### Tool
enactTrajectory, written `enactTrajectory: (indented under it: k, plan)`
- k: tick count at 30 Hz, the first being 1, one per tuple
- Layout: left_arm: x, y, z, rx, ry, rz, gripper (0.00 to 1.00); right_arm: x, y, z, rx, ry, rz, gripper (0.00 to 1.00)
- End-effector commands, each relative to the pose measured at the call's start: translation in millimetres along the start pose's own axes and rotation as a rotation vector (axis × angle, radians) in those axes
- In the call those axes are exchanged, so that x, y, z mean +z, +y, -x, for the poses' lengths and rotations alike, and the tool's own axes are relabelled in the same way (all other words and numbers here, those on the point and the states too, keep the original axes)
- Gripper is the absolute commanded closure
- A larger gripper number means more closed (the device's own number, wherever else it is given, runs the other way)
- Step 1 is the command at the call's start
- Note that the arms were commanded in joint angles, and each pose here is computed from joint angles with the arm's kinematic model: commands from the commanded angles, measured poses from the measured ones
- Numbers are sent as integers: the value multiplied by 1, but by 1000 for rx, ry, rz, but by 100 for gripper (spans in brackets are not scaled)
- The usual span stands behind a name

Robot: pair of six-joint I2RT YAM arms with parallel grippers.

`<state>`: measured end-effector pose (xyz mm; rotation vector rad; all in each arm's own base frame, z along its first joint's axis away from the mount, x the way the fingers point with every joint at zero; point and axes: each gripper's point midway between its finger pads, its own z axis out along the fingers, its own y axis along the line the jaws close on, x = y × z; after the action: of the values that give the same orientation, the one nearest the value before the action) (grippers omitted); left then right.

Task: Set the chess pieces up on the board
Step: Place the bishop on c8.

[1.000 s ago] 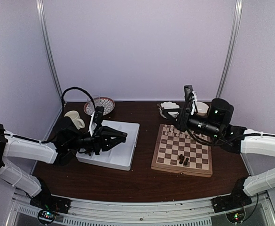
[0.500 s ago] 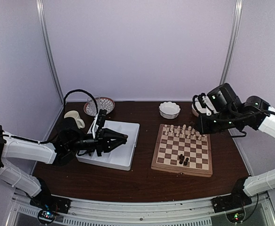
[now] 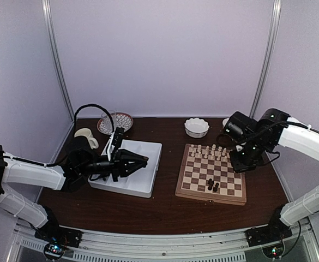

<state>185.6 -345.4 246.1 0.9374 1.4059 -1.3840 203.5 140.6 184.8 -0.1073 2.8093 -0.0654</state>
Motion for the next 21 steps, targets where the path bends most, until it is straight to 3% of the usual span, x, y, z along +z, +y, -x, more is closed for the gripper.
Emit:
enactTrajectory:
  k: [1, 10, 21]
  plan:
    - [1, -2, -1, 10, 0, -3, 90, 18, -9, -3, -104, 69, -109, 100]
    - [-2, -2, 1, 26, 3, 13, 90, 61, 23, -22, -153, 199, -1, 100]
    - [-3, -4, 3, 29, 2, 6, 90, 87, 35, -41, -171, 268, 51, 100]
